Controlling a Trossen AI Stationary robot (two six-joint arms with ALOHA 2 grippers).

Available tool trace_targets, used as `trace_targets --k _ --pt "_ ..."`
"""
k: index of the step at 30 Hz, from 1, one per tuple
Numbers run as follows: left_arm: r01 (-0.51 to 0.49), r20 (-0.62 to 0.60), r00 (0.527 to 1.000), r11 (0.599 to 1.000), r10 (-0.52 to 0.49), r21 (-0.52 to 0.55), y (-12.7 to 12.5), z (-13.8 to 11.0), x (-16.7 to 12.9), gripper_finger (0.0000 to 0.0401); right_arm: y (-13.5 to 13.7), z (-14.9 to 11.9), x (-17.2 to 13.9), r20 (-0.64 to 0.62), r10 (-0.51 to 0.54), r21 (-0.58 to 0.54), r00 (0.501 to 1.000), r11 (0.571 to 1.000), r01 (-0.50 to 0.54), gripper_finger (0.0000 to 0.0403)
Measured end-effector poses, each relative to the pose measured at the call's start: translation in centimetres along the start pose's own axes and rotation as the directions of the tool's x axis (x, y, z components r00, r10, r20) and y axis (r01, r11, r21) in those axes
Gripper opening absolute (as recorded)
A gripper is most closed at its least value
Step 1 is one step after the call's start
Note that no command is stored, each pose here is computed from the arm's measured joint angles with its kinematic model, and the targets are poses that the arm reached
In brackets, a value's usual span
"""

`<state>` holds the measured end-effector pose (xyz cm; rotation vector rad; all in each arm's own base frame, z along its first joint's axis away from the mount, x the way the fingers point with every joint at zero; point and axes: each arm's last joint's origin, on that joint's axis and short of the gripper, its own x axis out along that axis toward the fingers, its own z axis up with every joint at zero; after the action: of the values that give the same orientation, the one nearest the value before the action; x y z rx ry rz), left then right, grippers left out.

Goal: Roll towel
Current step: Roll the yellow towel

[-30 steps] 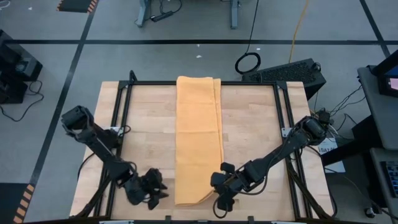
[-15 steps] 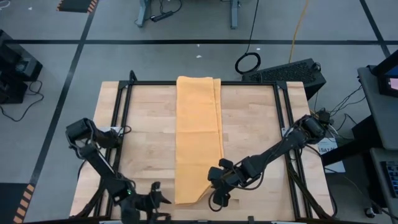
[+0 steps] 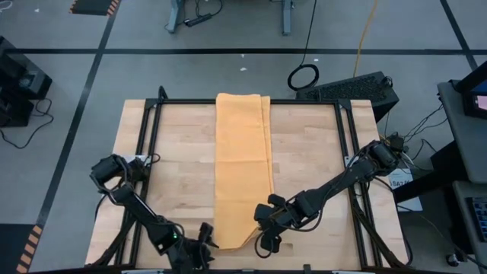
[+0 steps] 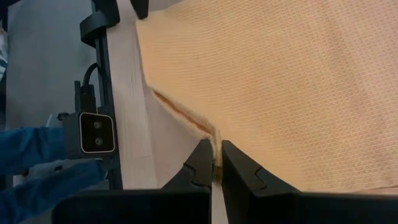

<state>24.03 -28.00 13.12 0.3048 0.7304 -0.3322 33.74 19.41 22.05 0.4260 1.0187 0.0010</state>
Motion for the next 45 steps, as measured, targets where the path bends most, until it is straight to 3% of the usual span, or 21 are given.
trace_targets --k 8,12,14,19,24,27,31,34,40,45 --pt "0.054 -0.055 0.997 0.979 -0.044 0.195 0.1 -0.4 0.1 0.0211 0.1 0.0 0.0 0.003 0.004 0.0 1.0 1.0 -0.004 0.0004" --pt "0.032 -0.066 0.998 0.98 -0.019 0.199 0.2 -0.6 0.0 0.0212 0.1 -0.1 0.0 0.003 0.006 -0.025 1.0 1.0 -0.006 0.0004" --pt "0.018 -0.063 0.998 0.989 -0.009 0.147 0.1 -0.6 0.0 0.0212 0.2 -0.1 0.0 0.002 0.007 -0.045 1.0 0.999 -0.006 0.0004" --pt "-0.044 -0.074 0.997 0.993 0.036 -0.109 -0.4 -1.0 -0.6 0.0212 0.5 -0.4 -0.1 0.002 0.014 -0.063 1.0 0.998 -0.014 0.0004" --pt "-0.039 -0.019 0.999 0.985 0.037 -0.17 -1.3 -0.6 -1.5 0.0212 1.5 -0.7 -0.2 0.03 0.058 -0.082 0.998 0.995 -0.055 0.0004" --pt "-0.032 -0.011 0.999 0.993 0.031 -0.115 -1.5 -0.6 -1.6 0.0212 2.1 -0.8 -0.3 0.052 0.092 -0.088 0.994 0.992 -0.087 0.0004" --pt "-0.065 -0.021 0.998 0.997 0.066 0.046 -1.5 -0.8 -1.7 0.0212 2.3 -1.1 -0.4 0.047 0.095 -0.093 0.994 0.992 -0.091 0.0004" --pt "-0.088 -0.016 0.996 0.98 0.092 0.176 -1.2 -0.7 -1.5 0.0212 2.3 -1.1 -0.4 0.047 0.096 -0.089 0.994 0.992 -0.091 0.0004" --pt "-0.094 -0.063 0.991 0.937 0.122 0.338 -0.1 -1.4 0.2 0.0212 2.3 -1.1 -0.4 0.048 0.094 -0.096 0.994 0.991 -0.089 0.0004" --pt "-0.028 -0.094 0.993 0.922 0.07 0.387 0.3 -1.5 0.8 0.0212 2.3 -1.1 -0.4 0.045 0.092 -0.104 0.995 0.991 -0.087 0.0004"
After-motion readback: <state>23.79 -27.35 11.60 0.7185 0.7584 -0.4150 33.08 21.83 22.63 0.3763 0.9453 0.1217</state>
